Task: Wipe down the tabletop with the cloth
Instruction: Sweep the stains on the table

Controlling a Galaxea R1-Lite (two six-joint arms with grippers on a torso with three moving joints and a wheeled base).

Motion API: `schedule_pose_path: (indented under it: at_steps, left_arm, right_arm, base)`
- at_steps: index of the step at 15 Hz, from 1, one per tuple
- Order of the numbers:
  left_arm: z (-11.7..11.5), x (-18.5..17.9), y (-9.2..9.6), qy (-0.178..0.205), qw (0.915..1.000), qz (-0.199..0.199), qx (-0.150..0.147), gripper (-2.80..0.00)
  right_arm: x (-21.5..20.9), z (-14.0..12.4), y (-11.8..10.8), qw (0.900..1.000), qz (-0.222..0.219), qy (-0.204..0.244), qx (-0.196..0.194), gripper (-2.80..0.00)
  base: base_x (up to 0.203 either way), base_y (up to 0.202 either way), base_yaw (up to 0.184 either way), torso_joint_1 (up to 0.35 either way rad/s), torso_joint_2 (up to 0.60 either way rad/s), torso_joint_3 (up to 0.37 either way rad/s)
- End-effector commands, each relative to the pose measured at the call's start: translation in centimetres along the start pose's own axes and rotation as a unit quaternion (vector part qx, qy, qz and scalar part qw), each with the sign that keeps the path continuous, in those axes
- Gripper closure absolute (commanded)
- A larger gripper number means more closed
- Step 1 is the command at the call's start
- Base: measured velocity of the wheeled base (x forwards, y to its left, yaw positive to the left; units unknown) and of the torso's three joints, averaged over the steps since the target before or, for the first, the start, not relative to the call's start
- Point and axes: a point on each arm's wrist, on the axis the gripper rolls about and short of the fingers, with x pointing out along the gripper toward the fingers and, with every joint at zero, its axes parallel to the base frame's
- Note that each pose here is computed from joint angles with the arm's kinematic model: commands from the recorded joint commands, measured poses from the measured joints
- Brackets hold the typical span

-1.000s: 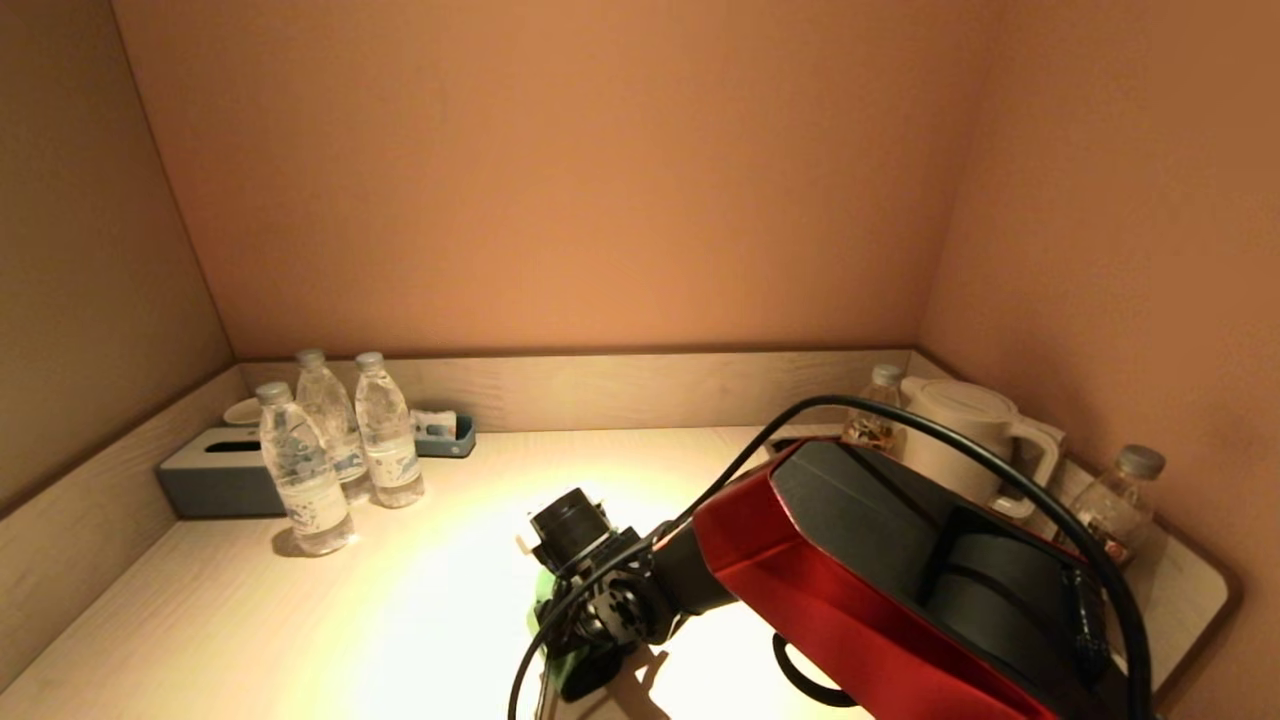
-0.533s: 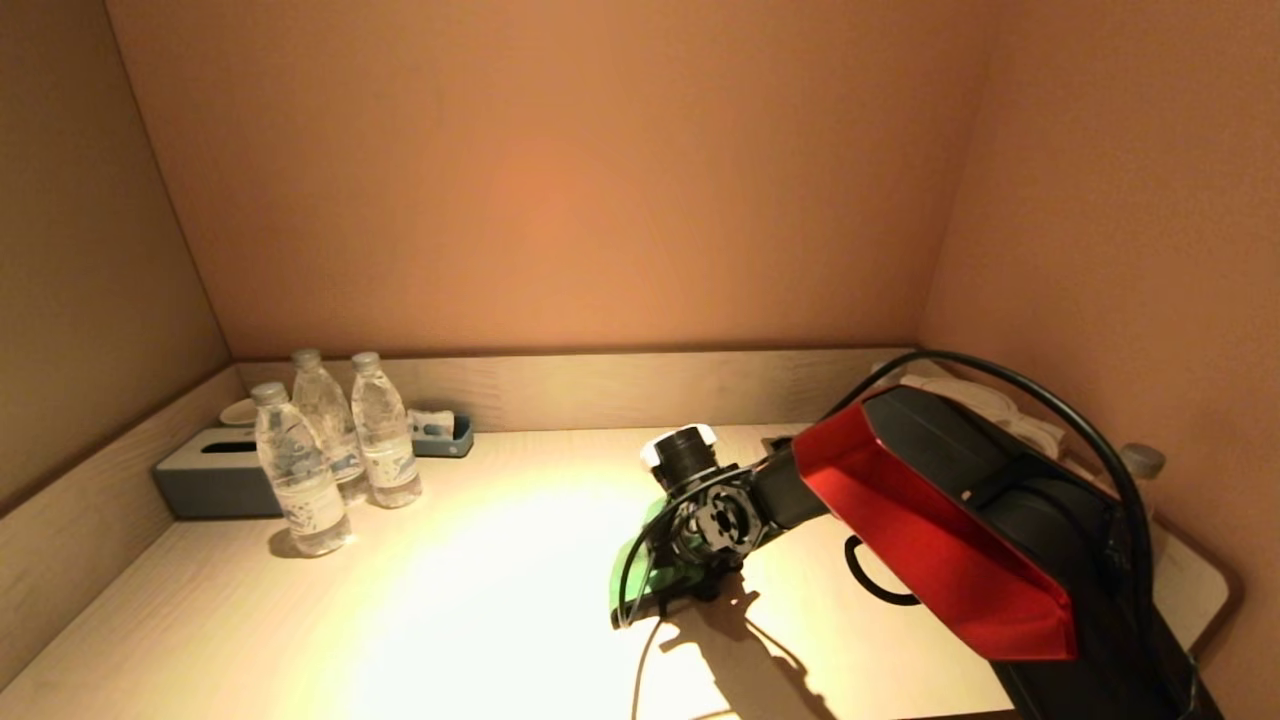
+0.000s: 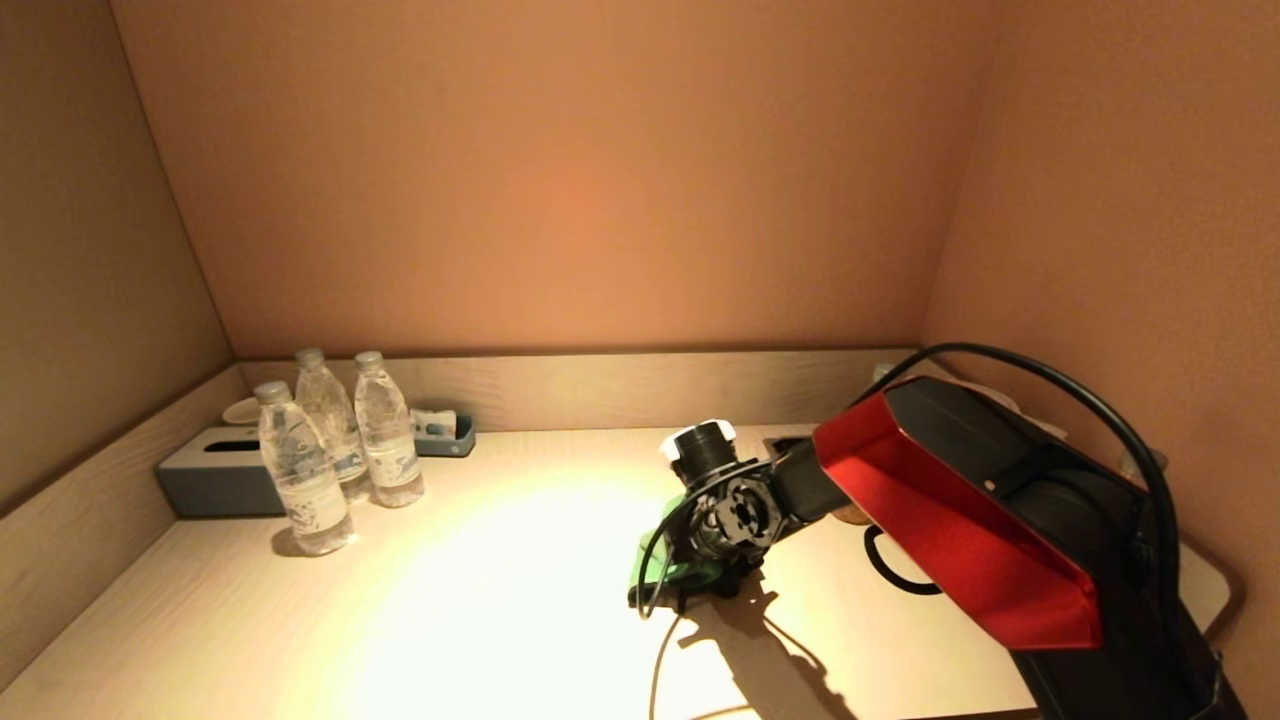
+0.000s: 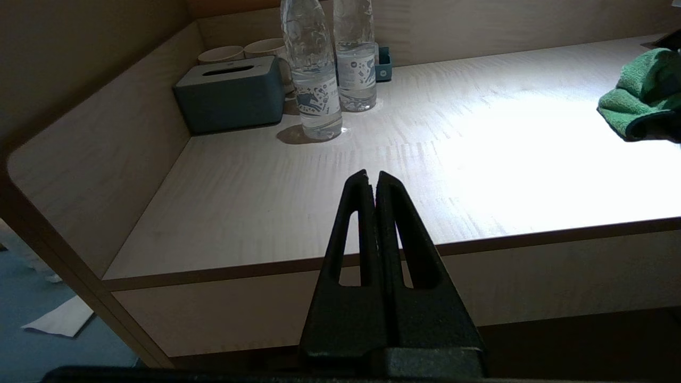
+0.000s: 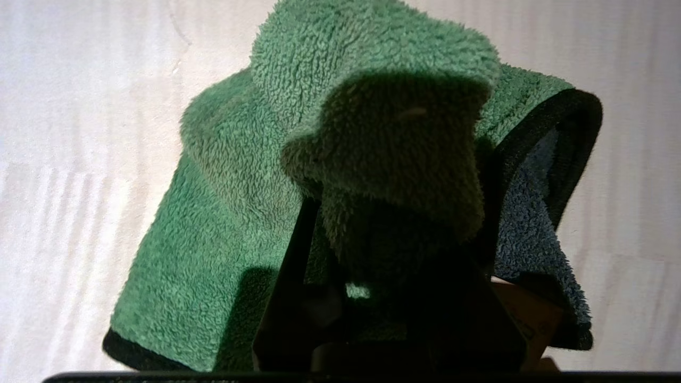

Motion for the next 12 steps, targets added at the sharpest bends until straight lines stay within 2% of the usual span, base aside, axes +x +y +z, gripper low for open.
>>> schedule_pose_path:
  at_steps: [1,4,5,7,8,10,12]
  left_arm:
    - [0.0,0.0,0.0,0.000,1.0000,0.000,0.000,0.00]
    - [0.0,0.0,0.0,0.000,1.0000,0.000,0.000,0.00]
    - [0.0,0.0,0.0,0.000,1.0000,0.000,0.000,0.00]
    - [0.0,0.0,0.0,0.000,1.0000,0.000,0.000,0.00]
    - [0.0,0.0,0.0,0.000,1.0000,-0.001,0.000,0.00]
    - [0.0,0.0,0.0,0.000,1.0000,0.000,0.000,0.00]
    - [0.0,0.0,0.0,0.000,1.0000,0.000,0.000,0.00]
  right_arm:
    - [-0.9,-0.5,2.6,1.000,0.020,-0.002,-0.022,0.00]
    - [-1.0,-0.7,3.2,0.999,0.024,-0.002,-0.027,0.00]
    - [-1.3,-1.0,4.3,0.999,0.031,-0.002,-0.036,0.00]
    - [-2.9,-3.3,10.0,0.993,0.075,0.000,-0.089,0.00]
    - [-3.5,-4.1,11.7,0.991,0.089,0.000,-0.105,0.00]
    - [-4.6,-5.5,14.2,0.986,0.110,0.001,-0.129,0.00]
    - [-5.1,-6.0,15.0,0.984,0.115,0.002,-0.138,0.00]
  base:
    - [0.000,0.000,0.000,0.000,0.00,0.000]
    - [0.000,0.000,0.000,0.000,0.00,0.000]
    - [0.000,0.000,0.000,0.000,0.00,0.000]
    - [0.000,0.000,0.000,0.000,0.00,0.000]
    - [0.000,0.000,0.000,0.000,0.00,0.000]
    - [0.000,0.000,0.000,0.000,0.00,0.000]
    - [0.000,0.000,0.000,0.000,0.00,0.000]
